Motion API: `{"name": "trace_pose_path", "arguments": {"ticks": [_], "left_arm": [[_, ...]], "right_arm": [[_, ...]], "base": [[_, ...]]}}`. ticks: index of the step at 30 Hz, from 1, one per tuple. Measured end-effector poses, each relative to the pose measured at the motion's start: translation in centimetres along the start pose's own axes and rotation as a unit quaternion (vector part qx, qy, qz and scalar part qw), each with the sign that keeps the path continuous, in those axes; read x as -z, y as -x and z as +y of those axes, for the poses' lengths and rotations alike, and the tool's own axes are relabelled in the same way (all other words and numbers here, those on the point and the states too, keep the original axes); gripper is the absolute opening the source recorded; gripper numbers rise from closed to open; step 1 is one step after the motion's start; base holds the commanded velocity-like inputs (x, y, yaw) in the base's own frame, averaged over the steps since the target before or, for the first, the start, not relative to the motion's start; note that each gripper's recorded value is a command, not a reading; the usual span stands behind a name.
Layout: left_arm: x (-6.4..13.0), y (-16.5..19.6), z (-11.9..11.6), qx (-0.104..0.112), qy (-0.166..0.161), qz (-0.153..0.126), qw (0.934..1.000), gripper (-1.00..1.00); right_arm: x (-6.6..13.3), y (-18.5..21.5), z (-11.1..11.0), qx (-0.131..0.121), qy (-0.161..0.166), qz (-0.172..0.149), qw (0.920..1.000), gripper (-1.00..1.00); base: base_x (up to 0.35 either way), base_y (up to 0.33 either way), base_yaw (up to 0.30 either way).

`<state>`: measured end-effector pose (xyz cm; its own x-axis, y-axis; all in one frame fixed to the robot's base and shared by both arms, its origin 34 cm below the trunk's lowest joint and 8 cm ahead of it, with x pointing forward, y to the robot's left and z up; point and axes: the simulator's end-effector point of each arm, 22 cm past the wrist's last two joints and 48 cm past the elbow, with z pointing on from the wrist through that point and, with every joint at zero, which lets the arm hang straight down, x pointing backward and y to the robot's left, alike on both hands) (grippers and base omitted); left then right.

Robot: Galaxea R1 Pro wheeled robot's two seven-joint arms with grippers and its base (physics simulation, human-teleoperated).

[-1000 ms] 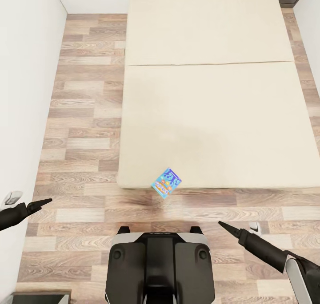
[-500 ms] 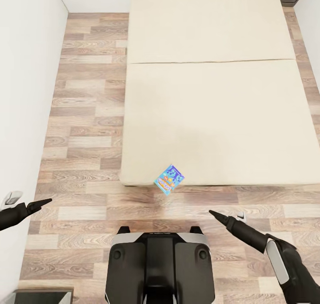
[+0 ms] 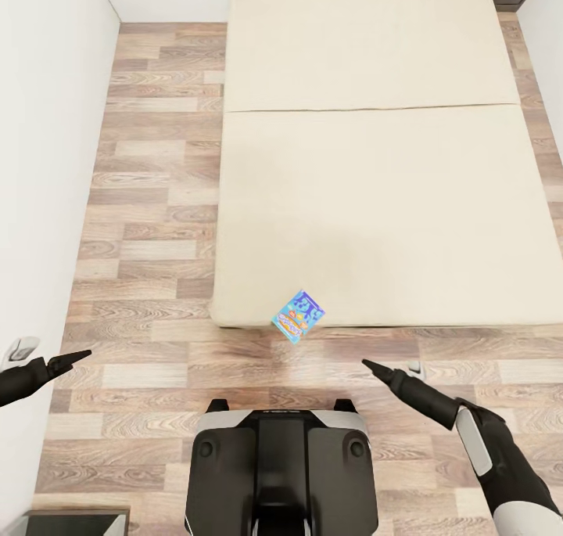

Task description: Put all the toys in the child's room - the three board games (two on the bed and one on the table), the two jigsaw puzzles on the table, and the tennis ball on the table - inside the toy box on the table in the child's room.

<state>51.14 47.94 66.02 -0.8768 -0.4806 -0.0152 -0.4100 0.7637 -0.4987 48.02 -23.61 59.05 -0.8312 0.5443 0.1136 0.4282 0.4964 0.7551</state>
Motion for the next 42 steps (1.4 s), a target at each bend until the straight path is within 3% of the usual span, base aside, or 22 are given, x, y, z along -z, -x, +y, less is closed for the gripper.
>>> {"name": "trace_pose_path", "arguments": {"ticks": [8, 15, 26, 37, 42], "left_arm": [[0.0, 0.0, -0.1, 0.0, -0.001, 0.0, 1.0, 1.0], [0.1, 0.1, -0.2, 0.002, -0.004, -0.002, 1.0, 1.0], [0.2, 0.1, -1.8, 0.0, -0.039, 0.0, 0.9992, 1.0], [0.1, 0.2, -3.0, -0.002, -0.067, 0.002, 0.9977, 1.0], [-0.2, 0.4, -3.1, -0.002, -0.071, 0.002, 0.9975, 1.0]], "right_arm": [[-2.0, -0.9, 1.1, 0.03, 0.011, -0.005, 0.9995, 1.0], [-3.5, -1.5, 2.0, 0.04, 0.022, -0.001, 0.9989, 1.0], [-5.0, -1.7, 2.1, 0.017, 0.037, 0.008, 0.9991, 1.0], [-5.7, -0.9, 2.5, 0.015, 0.052, 0.007, 0.9985, 1.0], [-5.7, -0.4, 3.4, 0.016, 0.077, 0.005, 0.9969, 1.0]], "base": [[0.0, 0.015, 0.0], [0.0, 0.005, 0.0], [0.0, 0.001, 0.0], [0.0, 0.0, 0.0], [0.0, 0.0, 0.0]]}}
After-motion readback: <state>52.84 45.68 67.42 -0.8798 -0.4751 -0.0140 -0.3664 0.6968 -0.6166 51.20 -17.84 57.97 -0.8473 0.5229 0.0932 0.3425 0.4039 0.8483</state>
